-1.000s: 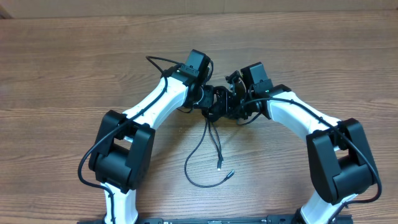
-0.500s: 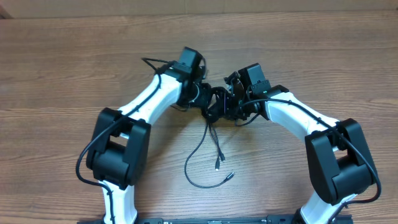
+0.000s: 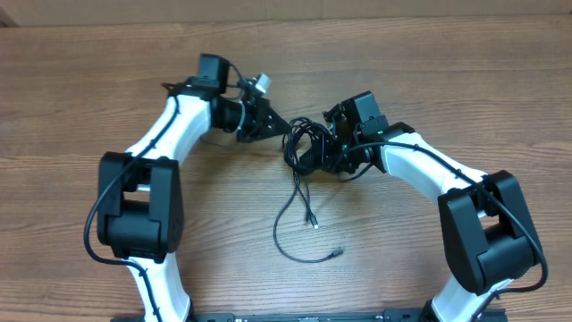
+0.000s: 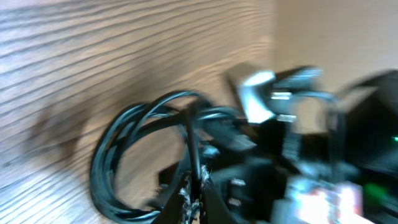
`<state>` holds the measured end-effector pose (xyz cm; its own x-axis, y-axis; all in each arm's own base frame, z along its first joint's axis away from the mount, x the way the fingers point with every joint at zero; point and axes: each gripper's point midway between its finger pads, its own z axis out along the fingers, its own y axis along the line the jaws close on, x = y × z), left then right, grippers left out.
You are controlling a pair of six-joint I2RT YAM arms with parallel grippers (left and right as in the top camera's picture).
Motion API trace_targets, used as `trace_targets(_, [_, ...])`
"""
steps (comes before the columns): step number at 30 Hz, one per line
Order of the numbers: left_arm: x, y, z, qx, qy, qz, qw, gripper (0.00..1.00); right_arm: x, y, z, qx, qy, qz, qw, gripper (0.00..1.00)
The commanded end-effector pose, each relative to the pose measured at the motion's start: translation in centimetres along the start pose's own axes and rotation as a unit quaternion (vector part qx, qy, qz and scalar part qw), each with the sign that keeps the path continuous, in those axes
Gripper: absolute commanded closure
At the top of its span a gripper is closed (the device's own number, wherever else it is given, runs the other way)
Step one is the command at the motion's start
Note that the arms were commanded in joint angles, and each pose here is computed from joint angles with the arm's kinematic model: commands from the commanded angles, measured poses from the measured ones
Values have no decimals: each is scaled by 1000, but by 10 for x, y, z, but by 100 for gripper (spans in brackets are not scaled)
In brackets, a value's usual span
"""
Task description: Untangle cables
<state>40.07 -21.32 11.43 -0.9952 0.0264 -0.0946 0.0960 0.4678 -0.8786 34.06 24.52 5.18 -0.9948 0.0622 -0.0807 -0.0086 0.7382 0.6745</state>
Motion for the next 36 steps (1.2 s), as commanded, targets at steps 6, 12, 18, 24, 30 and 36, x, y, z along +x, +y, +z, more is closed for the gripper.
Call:
trace_targets(6, [-17, -35, -54, 127, -32, 40, 991, 96, 2, -4, 0, 15, -1, 10, 1000, 96])
trace_targets(12, [-7, 11, -39, -16, -23, -2, 1000, 95, 1, -3, 0, 12, -2, 20, 1000, 96])
trace_targets(18, [6, 41, -19, -144, 0, 2, 990, 56, 1, -1, 0, 7, -2, 17, 1000, 96])
trace_targets(24, [7, 67, 0, -303, -1, 52, 952, 47, 0, 0, 0, 5, -2, 12, 1000, 96])
trace_targets(30, [-3, 65, 17, -371, -33, 85, 924, 49, -2, -5, 2, 27, -13, 9, 1000, 96])
trace_targets(36, [-3, 55, 29, -353, -31, 100, 930, 94, 1, -1, 6, 28, -12, 0, 1000, 96])
